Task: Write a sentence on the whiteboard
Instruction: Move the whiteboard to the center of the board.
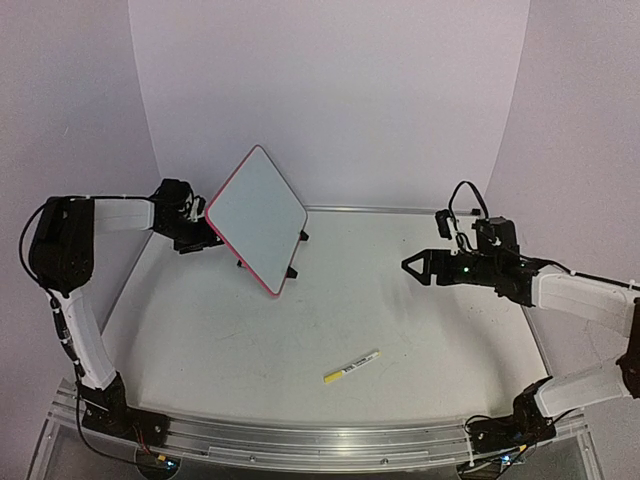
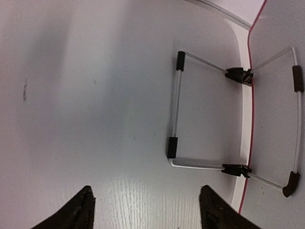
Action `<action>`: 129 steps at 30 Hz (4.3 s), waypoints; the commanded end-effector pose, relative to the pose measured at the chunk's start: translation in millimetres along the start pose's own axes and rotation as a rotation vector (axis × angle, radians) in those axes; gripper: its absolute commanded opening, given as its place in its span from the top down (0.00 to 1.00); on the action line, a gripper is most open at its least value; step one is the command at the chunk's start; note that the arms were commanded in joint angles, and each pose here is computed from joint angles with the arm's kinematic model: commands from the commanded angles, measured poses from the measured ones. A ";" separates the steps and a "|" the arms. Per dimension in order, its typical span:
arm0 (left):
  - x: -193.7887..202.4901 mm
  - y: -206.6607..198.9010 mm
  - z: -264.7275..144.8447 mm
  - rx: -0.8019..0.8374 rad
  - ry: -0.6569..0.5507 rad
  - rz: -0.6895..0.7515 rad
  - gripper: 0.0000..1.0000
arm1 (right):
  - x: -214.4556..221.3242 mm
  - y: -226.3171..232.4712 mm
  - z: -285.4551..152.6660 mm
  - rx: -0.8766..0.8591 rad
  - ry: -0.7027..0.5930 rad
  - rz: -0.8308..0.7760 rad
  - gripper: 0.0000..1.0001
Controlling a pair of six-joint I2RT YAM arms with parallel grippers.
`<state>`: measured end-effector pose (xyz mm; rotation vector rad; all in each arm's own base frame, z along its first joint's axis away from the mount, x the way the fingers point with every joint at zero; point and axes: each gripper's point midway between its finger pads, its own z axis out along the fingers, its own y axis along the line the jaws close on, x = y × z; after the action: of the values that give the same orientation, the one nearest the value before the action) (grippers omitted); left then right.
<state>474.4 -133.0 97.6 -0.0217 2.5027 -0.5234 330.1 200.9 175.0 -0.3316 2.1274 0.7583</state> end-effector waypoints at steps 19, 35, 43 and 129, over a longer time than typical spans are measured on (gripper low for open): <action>-27.9 -48.6 106.5 0.151 0.058 0.059 0.62 | -0.5 15.8 -5.4 -0.010 -0.052 0.029 0.13; -16.9 -39.7 127.7 0.097 0.109 0.081 0.86 | 6.5 14.2 -4.8 -0.008 -0.038 0.032 0.13; -3.1 -39.9 130.2 0.104 0.156 0.123 0.97 | 11.1 12.9 -3.7 -0.006 -0.026 0.030 0.14; 59.3 -43.3 -243.6 0.133 -0.344 -0.143 0.10 | 89.6 10.3 211.9 0.163 0.177 -0.323 0.77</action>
<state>293.3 -98.4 266.7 -0.1848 2.1426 -0.7058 402.9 353.3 11.0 -0.7199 2.2091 0.4065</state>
